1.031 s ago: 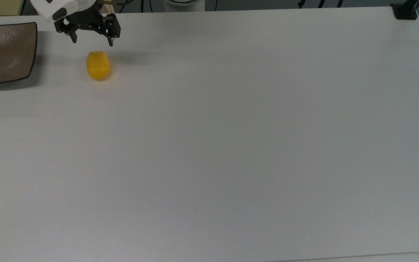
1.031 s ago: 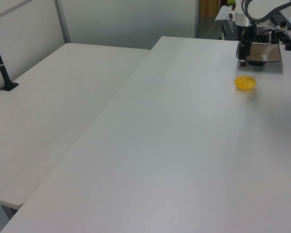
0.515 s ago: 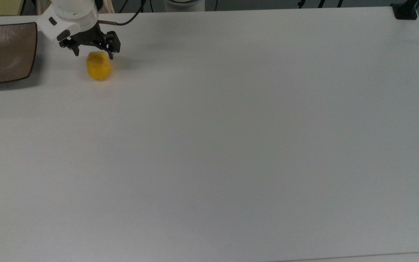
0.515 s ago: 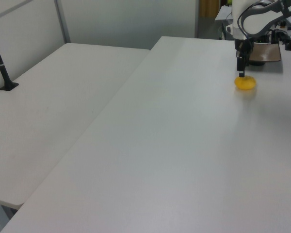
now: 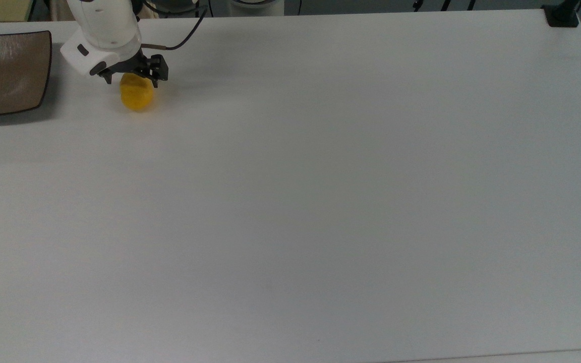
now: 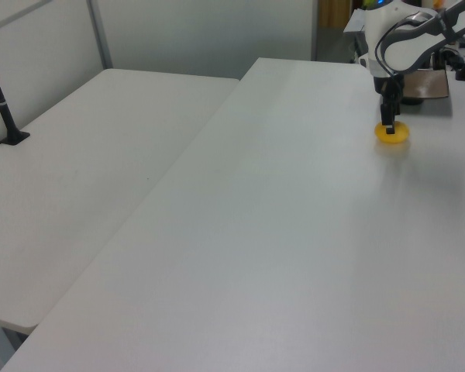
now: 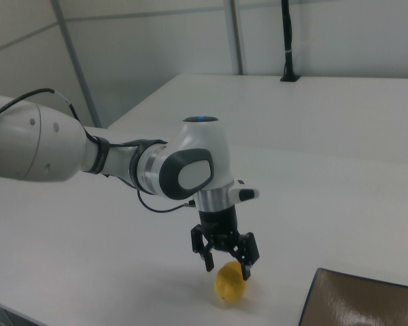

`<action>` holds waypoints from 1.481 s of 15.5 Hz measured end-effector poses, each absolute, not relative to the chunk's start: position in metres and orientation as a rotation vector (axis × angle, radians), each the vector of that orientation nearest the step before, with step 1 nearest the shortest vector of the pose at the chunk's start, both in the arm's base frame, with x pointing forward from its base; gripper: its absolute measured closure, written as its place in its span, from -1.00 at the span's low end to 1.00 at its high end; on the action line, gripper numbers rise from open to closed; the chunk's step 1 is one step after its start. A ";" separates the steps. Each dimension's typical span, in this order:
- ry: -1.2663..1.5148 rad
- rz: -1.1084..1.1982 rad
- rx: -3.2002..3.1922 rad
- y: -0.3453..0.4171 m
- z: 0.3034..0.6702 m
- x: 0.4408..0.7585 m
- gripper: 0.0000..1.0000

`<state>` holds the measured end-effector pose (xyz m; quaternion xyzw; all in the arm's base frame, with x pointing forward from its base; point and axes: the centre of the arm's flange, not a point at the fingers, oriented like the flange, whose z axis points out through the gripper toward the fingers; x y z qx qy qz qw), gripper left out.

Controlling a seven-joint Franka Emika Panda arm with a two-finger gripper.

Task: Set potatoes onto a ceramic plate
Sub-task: 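Close the gripper around the yellow potato and lift it, then carry the potato over the brown plate and lower it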

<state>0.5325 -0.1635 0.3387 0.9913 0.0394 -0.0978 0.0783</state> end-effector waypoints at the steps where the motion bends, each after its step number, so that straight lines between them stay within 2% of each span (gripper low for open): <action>1: 0.122 -0.305 2.963 -0.164 0.335 0.532 -1.00; 5: 0.126 -0.333 2.959 -0.165 0.325 0.532 -0.97; 6: 0.127 -0.337 2.958 -0.165 0.322 0.532 -0.91; 8: 0.132 -0.321 2.956 -0.165 0.319 0.535 -0.47; 9: 0.132 -0.315 2.955 -0.165 0.320 0.536 -0.43; 14: 0.132 -0.290 2.954 -0.166 0.323 0.538 -0.38; 20: 0.080 -0.179 2.947 -0.185 0.360 0.547 -0.38; 23: -0.010 -0.062 2.922 -0.222 0.384 0.548 -0.38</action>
